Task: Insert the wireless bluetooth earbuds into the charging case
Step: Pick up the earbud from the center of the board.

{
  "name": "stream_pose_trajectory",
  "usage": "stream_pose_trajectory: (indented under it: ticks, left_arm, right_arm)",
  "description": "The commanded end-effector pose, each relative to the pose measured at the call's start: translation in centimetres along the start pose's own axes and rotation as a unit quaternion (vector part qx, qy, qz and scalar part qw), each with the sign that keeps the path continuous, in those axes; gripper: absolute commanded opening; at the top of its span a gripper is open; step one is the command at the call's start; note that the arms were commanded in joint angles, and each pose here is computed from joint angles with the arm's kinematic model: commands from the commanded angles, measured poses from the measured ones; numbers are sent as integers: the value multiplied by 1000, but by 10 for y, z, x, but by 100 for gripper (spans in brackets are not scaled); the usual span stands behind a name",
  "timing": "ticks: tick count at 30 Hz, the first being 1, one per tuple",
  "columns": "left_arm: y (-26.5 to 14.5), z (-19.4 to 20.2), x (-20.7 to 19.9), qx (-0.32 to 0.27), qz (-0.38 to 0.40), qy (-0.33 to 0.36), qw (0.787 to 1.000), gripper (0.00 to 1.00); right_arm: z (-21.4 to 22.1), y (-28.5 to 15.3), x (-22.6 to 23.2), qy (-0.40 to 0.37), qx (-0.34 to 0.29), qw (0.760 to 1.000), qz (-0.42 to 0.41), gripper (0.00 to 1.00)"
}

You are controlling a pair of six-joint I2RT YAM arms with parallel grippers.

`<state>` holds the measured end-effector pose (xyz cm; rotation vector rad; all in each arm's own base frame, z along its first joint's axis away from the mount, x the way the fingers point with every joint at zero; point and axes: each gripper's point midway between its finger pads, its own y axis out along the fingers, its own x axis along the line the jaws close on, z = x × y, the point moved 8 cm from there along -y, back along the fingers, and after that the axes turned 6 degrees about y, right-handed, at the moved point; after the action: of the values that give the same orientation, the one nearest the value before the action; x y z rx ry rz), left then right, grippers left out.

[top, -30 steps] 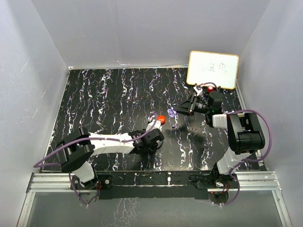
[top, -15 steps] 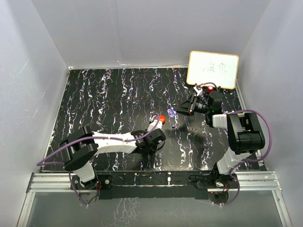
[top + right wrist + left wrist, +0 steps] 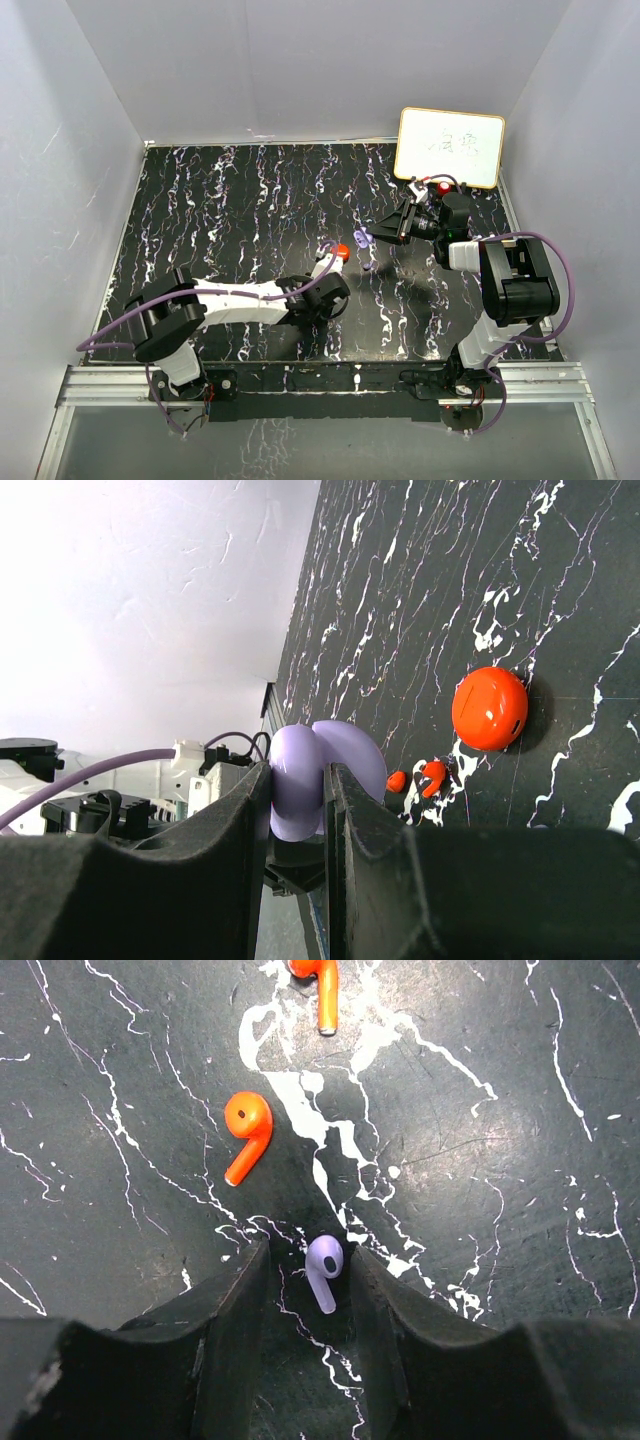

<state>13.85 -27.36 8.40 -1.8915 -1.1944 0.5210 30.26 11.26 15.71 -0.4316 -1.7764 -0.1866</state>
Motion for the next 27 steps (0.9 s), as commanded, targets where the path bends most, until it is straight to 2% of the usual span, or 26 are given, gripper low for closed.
stream_pose_trajectory:
  ticks: [1, 14, 27]
  left_arm:
    - [-11, 1, 5, -10, 9, 17, 1000, 37]
    - [-15, 6, 11, -29, 22, 21, 999, 24]
    - [-18, 12, 31, -20, -25, 38, 999, 43]
  right_arm:
    - [-4, -3, 14, -45, -5, 999, -21, 0]
    - [-3, -3, 14, -46, -5, 999, -21, 0]
    - [-3, -4, 15, -47, -5, 999, -22, 0]
